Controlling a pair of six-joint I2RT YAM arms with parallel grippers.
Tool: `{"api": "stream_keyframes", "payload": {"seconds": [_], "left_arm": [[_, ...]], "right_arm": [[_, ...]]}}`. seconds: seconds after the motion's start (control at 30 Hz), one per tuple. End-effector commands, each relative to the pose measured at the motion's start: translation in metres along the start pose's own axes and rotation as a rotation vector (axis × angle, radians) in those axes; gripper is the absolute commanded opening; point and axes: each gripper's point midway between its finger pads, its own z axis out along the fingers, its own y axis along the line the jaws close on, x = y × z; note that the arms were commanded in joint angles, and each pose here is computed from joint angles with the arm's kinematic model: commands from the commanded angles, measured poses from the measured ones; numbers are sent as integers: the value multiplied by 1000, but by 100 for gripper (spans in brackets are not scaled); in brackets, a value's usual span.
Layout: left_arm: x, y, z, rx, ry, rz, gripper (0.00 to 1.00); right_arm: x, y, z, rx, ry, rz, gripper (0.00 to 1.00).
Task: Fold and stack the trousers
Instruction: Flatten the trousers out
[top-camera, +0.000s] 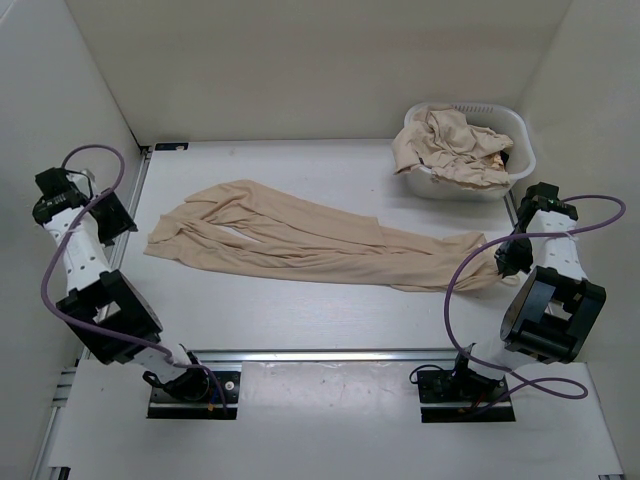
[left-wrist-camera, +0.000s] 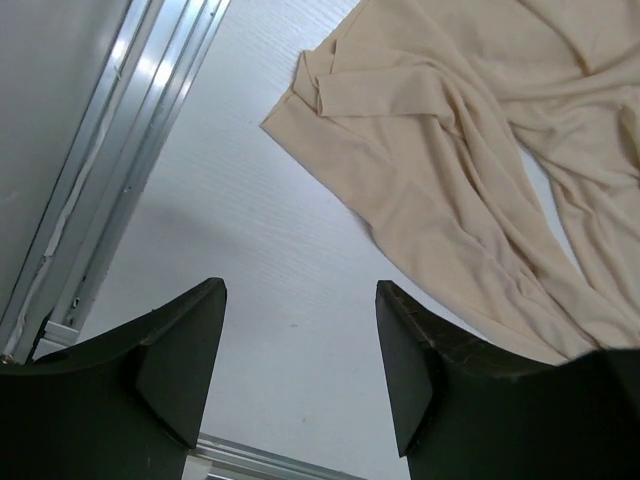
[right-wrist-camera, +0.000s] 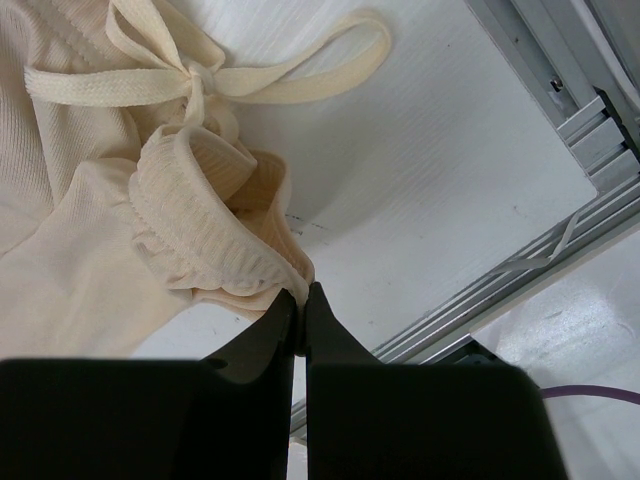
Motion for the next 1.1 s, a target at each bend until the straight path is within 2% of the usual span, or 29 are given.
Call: {"api": "stream_keyframes", "payload": {"seconds": [0.0, 0.1, 0.23, 0.27, 0.4, 0.53, 0.73, 0.87, 0.97, 1.07], "left_arm": [[48, 14, 49, -28, 161, -27, 70], [61, 21, 82, -28, 211, -36, 67], [39, 27, 116, -109, 170, 24, 66], [21, 27, 120, -108, 119, 31, 66], [5, 30, 143, -108, 117, 31, 66], [25, 20, 156, -76, 173, 41, 66], [36, 7, 137, -19, 167, 37, 64], [26, 15, 156, -45, 175, 38, 68], [39, 20, 182, -66, 243, 39, 68], [58, 9, 196, -36, 303, 52, 68]], "right_arm": [[-4, 1, 0, -13, -18, -9, 0], [-1, 2, 2, -19, -6, -1, 0], [1, 6, 4, -39, 2, -1, 0], [1, 6, 4, -39, 2, -1, 0], [10, 3, 7, -32, 20, 5, 0], [10, 3, 7, -32, 20, 5, 0], [11, 2, 10, -19, 28, -6, 0], [10, 5, 13, -23, 43, 3, 0], [9, 9, 13, -44, 42, 14, 0], [7, 10, 13, -44, 42, 14, 0]]}}
